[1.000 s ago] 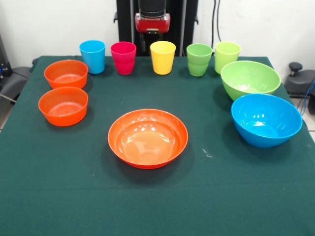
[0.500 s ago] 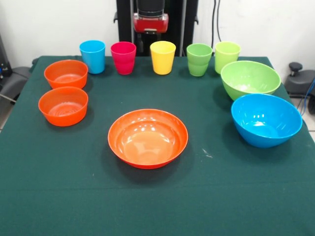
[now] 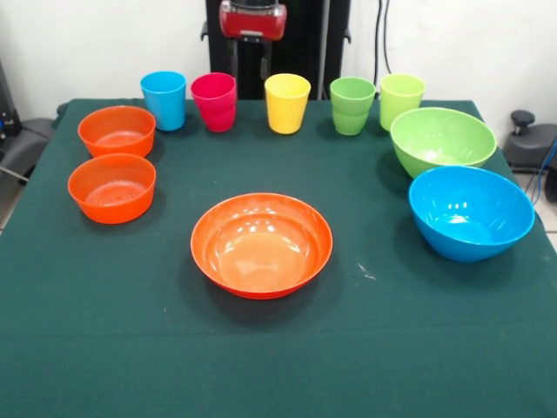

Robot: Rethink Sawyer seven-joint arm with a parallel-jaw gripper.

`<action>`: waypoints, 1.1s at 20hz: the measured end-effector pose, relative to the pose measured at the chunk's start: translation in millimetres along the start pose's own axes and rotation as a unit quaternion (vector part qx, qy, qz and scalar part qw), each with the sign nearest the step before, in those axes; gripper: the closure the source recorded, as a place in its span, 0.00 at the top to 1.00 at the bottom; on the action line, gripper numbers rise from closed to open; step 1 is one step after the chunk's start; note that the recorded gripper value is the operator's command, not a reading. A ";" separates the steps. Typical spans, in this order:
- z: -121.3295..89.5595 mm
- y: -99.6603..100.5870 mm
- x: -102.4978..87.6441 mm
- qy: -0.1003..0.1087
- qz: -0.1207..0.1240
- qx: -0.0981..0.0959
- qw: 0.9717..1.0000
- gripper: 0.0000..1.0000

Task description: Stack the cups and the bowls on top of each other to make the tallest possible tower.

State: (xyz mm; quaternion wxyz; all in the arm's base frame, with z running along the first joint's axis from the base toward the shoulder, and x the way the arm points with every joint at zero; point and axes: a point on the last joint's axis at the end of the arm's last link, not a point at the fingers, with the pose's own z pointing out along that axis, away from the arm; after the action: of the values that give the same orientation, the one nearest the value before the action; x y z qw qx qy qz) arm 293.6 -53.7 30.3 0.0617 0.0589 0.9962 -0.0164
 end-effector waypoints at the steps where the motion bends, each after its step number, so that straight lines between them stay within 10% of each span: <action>1: -6.4 -1.2 -3.6 -0.001 0.003 0.001 1.000 1.00; 22: -35.7 12.9 -28.7 -0.023 -0.008 -0.006 1.000 1.00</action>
State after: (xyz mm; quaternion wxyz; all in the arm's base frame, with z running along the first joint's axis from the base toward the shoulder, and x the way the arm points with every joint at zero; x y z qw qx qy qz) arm 319.1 -42.7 69.0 0.0849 0.0504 0.9950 -0.0121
